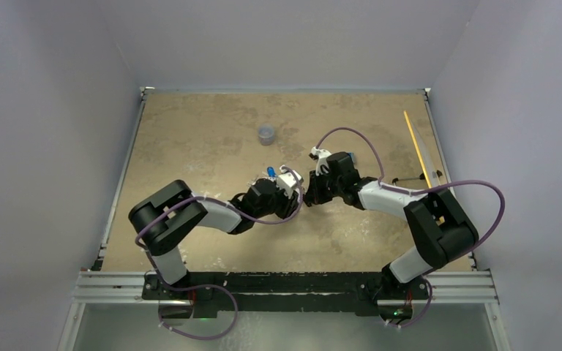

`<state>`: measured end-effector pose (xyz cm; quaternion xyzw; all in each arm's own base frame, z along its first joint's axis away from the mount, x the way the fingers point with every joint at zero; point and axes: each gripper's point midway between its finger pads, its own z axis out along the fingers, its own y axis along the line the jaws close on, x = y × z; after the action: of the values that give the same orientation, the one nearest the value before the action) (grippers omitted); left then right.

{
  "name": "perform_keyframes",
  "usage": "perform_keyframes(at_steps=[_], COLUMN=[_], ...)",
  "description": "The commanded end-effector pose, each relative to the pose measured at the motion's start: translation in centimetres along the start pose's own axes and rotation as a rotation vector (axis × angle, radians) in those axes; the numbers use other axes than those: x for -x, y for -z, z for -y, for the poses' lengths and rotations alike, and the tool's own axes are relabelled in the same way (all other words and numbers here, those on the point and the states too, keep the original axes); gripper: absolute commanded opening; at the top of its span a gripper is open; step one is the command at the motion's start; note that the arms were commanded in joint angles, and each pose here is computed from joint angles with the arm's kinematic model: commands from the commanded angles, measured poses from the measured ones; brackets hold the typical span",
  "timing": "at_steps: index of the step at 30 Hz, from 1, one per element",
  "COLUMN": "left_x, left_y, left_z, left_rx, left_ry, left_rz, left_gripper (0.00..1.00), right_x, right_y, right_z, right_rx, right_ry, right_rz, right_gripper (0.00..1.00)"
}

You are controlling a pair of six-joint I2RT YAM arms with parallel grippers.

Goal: Remove the keys from the keyring

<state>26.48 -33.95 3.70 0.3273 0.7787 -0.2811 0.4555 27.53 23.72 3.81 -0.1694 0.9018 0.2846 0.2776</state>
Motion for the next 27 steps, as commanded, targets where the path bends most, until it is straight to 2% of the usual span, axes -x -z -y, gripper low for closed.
perform_keyframes(at_steps=[1,13,21,27], left_x=[1.3,1.2,0.2,-0.7], left_y=[-1.4,-2.8,-2.6,-1.6], left_z=[0.1,-0.1,-0.6,-0.7], left_rx=[0.004,0.024,0.047,0.052], left_ry=[-0.004,0.031,0.034,0.031], left_rz=[0.035,0.030,0.006,-0.009], left_gripper=[0.33,0.27,0.01,0.00], right_x=[1.6,1.7,1.3,1.8], right_y=[0.2,0.4,0.9,1.4], right_z=[-0.9,-1.2,-1.2,-0.7], right_rx=[0.036,0.048,0.043,-0.003], right_ry=[0.031,0.030,0.024,0.007], right_rz=[0.026,0.030,0.011,0.038], right_gripper=[0.00,0.00,0.00,0.00])
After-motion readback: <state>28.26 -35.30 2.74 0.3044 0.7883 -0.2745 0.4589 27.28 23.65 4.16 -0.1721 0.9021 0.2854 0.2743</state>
